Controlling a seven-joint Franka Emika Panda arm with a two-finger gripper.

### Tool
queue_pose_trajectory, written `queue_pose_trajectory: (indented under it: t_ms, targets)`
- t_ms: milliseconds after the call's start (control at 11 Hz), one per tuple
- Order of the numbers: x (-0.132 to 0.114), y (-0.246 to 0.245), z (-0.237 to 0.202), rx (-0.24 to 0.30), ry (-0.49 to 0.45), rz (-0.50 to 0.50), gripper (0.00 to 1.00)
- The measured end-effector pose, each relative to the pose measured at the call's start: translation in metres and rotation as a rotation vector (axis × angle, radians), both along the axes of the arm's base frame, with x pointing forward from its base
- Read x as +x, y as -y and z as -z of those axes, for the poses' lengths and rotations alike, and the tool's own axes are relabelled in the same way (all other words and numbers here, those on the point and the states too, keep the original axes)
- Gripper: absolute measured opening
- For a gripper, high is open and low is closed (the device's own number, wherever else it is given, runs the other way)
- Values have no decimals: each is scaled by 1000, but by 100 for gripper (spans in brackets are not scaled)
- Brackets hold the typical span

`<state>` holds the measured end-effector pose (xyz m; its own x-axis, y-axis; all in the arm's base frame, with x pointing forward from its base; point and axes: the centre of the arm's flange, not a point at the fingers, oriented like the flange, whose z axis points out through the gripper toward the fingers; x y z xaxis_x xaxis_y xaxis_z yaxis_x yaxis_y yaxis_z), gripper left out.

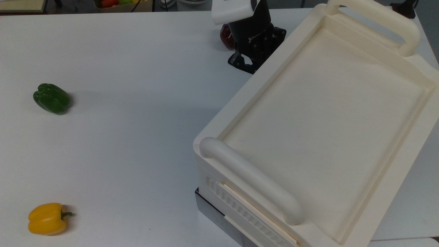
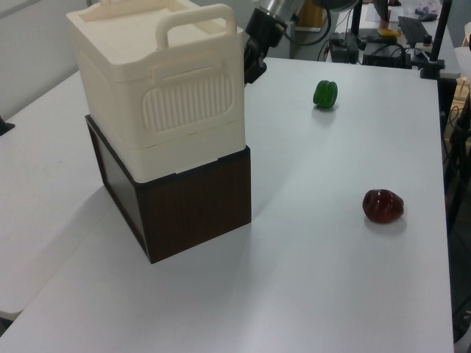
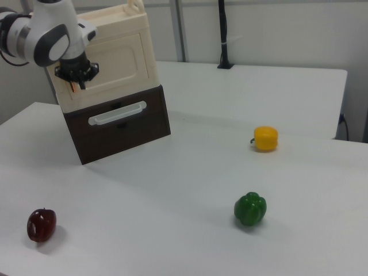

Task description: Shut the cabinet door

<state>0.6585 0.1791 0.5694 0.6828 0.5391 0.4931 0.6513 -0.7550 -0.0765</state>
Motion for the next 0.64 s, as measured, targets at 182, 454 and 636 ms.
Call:
queue_pose_trajectory:
  t_ms: [182,454,636]
  targets:
    - [-3,36,4,10,-130,52,2]
    - [-20,94,12,-196,-350,287,8]
    - [-29,129,14,-243,-445,405,10]
